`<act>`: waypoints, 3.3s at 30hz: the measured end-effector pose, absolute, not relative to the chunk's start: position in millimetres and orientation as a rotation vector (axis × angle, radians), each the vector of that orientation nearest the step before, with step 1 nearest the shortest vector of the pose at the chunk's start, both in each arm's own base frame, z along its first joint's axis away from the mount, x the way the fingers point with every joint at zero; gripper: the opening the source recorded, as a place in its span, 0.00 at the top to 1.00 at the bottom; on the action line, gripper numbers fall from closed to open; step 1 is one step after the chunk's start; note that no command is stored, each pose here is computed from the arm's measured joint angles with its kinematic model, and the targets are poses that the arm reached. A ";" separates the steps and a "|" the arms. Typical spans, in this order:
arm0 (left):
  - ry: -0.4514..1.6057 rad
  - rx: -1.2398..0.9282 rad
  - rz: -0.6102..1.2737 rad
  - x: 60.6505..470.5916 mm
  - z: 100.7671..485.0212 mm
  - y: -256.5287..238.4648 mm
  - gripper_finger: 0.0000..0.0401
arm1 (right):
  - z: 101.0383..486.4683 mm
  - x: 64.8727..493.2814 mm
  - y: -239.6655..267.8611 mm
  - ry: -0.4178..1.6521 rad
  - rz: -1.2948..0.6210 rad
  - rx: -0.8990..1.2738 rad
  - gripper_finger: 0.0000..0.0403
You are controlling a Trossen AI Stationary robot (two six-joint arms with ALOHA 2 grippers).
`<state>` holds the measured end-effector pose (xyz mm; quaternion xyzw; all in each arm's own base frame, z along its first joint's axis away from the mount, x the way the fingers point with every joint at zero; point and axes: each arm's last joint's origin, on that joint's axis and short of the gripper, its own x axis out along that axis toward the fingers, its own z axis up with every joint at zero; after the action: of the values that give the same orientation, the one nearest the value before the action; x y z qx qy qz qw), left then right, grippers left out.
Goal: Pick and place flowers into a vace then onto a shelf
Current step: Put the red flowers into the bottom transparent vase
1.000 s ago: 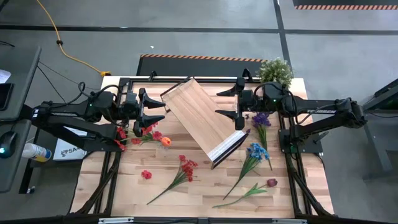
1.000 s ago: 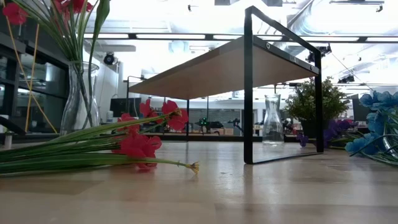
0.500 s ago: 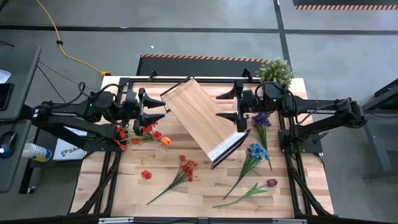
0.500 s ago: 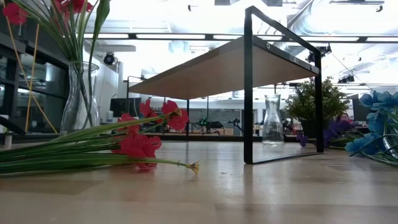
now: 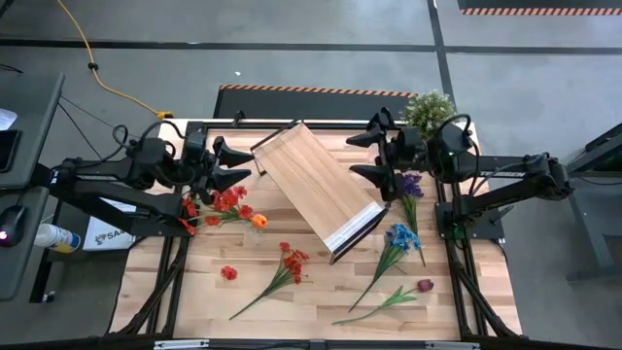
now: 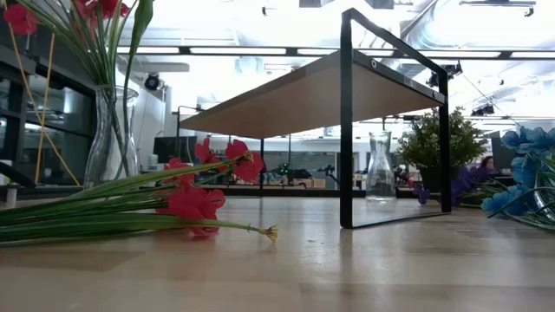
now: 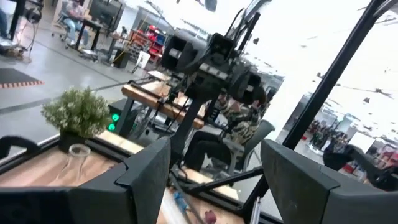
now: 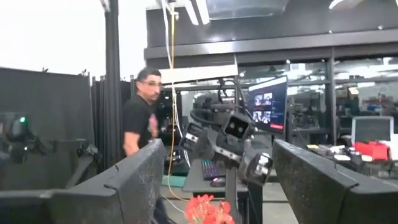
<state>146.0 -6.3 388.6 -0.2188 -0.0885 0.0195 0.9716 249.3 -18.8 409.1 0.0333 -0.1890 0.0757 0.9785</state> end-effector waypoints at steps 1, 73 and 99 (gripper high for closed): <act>-0.178 -0.436 0.040 144.8 391.4 -6.2 0.30 | 409.0 249.4 -19.0 -0.380 0.148 0.075 0.29; 0.088 -0.472 0.216 82.3 471.2 1.5 0.30 | 423.7 242.1 10.1 -0.575 0.224 -0.126 0.29; 0.157 -0.465 0.233 83.0 467.9 1.4 0.30 | 436.2 236.4 5.4 -0.681 0.070 -0.219 0.29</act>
<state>83.0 1.4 467.9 -0.2298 0.0774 0.1151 0.9633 236.4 5.4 436.2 -0.1071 -0.3332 0.0343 0.9361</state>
